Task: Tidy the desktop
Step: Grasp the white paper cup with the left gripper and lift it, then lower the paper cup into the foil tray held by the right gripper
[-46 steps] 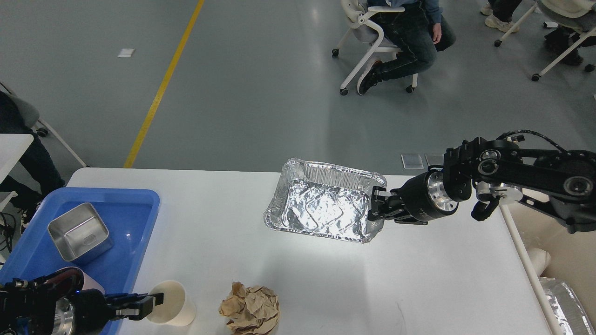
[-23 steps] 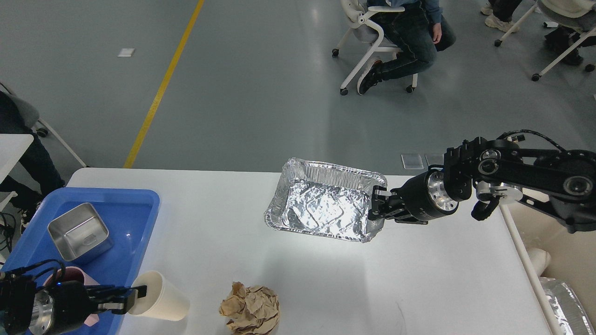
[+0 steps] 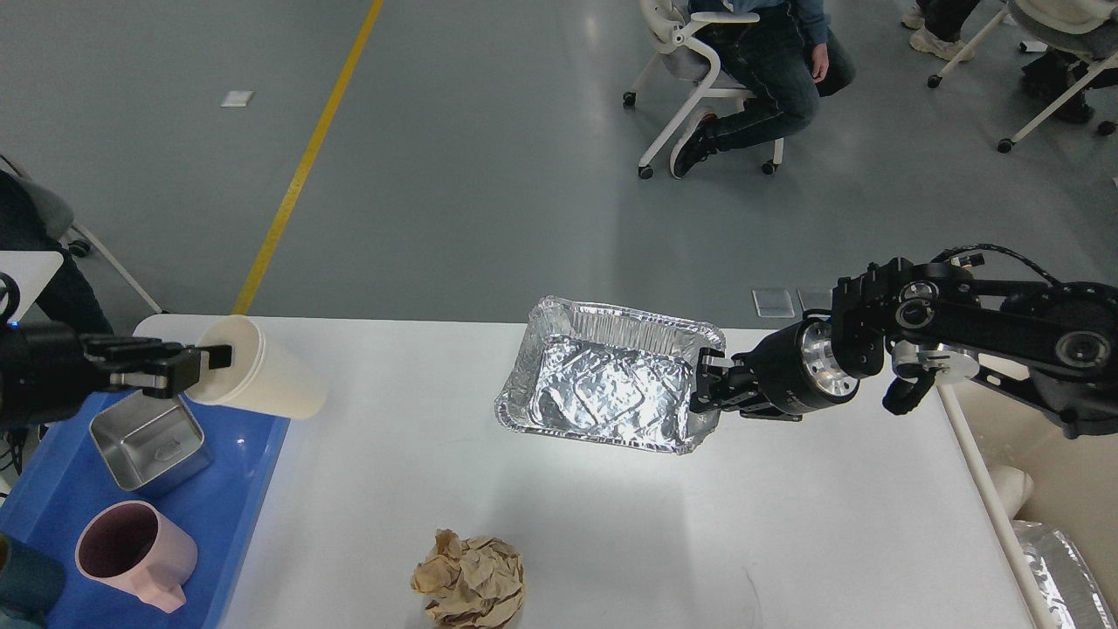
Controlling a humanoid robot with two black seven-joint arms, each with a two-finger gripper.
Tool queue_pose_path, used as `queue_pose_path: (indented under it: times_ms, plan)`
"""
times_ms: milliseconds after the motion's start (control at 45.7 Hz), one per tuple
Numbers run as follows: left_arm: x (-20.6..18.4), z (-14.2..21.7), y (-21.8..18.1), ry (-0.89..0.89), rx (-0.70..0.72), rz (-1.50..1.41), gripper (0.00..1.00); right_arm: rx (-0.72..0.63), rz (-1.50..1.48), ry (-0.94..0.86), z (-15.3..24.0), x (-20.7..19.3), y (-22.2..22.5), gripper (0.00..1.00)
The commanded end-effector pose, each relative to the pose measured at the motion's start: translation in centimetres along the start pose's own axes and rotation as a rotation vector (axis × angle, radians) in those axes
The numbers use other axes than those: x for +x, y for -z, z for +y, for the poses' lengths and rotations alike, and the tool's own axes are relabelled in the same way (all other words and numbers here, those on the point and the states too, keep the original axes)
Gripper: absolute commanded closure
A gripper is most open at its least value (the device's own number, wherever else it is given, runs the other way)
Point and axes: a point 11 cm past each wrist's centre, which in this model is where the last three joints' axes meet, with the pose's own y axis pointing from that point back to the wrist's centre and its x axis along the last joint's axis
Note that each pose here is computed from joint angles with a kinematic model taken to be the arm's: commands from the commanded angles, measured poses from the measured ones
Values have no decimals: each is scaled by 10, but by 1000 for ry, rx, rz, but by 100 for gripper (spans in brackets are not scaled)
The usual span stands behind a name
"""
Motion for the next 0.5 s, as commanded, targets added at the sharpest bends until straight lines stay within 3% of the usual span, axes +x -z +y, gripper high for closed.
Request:
queue_pose_path:
  times_ms: [0,109,197,328,482]
  plan:
    - [58,10,-28,-72,-62,-49,100,1,-1,1,0,0,0,100]
    - [113,7,-72,-139,-173,-110,100,7,-10,11,-3,-3,-2,100]
    - [134,-6,-98,-140,-221,-149,100,14,-17,27,-7,-8,-2,100]
    - [138,-29,-112,-122,-260,-140,100,35,-31,38,-10,-12,0,100]
    - [116,-67,-125,-33,-285,-136,100,75,-44,35,-9,-11,8,100]
